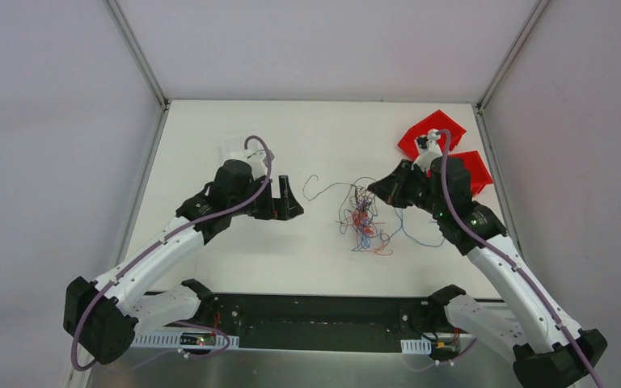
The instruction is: Untangle the cables
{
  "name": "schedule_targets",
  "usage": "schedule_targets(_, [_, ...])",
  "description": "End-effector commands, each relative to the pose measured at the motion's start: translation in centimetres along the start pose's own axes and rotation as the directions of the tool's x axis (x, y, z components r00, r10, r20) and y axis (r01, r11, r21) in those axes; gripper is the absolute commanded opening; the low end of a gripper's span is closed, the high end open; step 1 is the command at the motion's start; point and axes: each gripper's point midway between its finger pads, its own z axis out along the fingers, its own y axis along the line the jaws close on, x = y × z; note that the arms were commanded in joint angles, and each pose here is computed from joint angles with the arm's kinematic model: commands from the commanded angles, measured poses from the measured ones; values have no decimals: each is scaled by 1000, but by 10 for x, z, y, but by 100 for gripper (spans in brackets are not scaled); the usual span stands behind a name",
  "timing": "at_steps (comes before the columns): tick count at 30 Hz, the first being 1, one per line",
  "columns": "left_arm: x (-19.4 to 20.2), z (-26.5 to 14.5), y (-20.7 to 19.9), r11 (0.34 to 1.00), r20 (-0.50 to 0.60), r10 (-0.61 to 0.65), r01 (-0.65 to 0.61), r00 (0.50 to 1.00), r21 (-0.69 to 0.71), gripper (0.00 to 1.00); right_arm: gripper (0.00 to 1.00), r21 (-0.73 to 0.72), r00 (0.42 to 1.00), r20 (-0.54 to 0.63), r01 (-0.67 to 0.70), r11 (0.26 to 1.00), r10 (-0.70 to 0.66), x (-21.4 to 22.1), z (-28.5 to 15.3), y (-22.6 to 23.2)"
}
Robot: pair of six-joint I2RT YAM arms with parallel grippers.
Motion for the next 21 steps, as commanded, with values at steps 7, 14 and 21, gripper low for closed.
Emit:
schedule_targets(7, [-47, 2, -85, 921, 200, 83, -152, 976, 359, 94, 0, -268, 1000, -25, 6, 963, -13, -31, -21, 80])
schedule_targets(14, [-48, 10, -123, 818, 317, 228, -358, 921, 451, 89, 0, -358, 999, -42, -19, 933, 4, -45, -29, 109])
schedule_targets(21, [-42, 35, -140, 726, 382, 331, -491, 863, 482, 86, 0, -412, 994, -109, -68, 909, 25, -43, -30, 124])
